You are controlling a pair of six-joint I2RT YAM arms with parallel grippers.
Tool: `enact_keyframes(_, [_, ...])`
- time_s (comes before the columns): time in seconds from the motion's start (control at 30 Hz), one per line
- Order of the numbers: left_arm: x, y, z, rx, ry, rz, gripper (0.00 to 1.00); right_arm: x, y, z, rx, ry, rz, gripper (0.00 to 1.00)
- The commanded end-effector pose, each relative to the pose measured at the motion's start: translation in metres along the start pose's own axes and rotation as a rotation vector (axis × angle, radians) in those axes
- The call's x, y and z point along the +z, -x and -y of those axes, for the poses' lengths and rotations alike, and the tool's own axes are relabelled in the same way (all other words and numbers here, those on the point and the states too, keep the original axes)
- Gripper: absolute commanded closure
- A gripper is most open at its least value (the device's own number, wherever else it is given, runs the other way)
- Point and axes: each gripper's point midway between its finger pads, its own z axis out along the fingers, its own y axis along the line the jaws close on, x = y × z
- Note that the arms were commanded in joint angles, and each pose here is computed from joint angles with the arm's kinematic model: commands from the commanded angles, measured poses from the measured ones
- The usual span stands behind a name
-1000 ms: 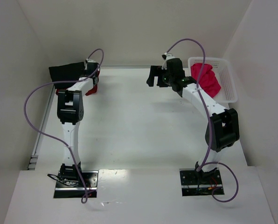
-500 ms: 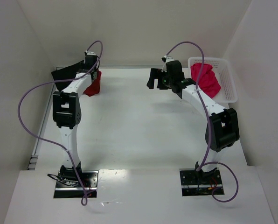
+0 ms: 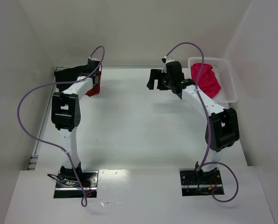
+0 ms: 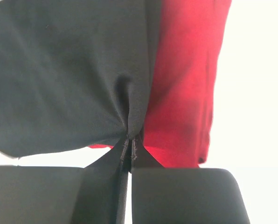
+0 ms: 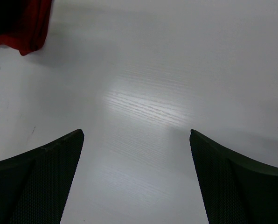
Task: Fold and stack the t-shirts
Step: Smooth out wrinkles on the folded tshirt
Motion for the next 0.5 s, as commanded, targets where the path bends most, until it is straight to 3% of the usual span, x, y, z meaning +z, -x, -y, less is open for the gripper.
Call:
enact_keyframes(0.0, [-0.031,0.032,0.003,-0.053,-0.049,0.086,0.99,0.001,0.006,-0.006,0.0,0.019,0.034,0.0])
enact_keyframes(0.47, [-0.031,0.008,0.037,-0.001,-0.099,0.04,1.0,-0.001,0.004,-0.006,0.001,0.018,0.033,0.0])
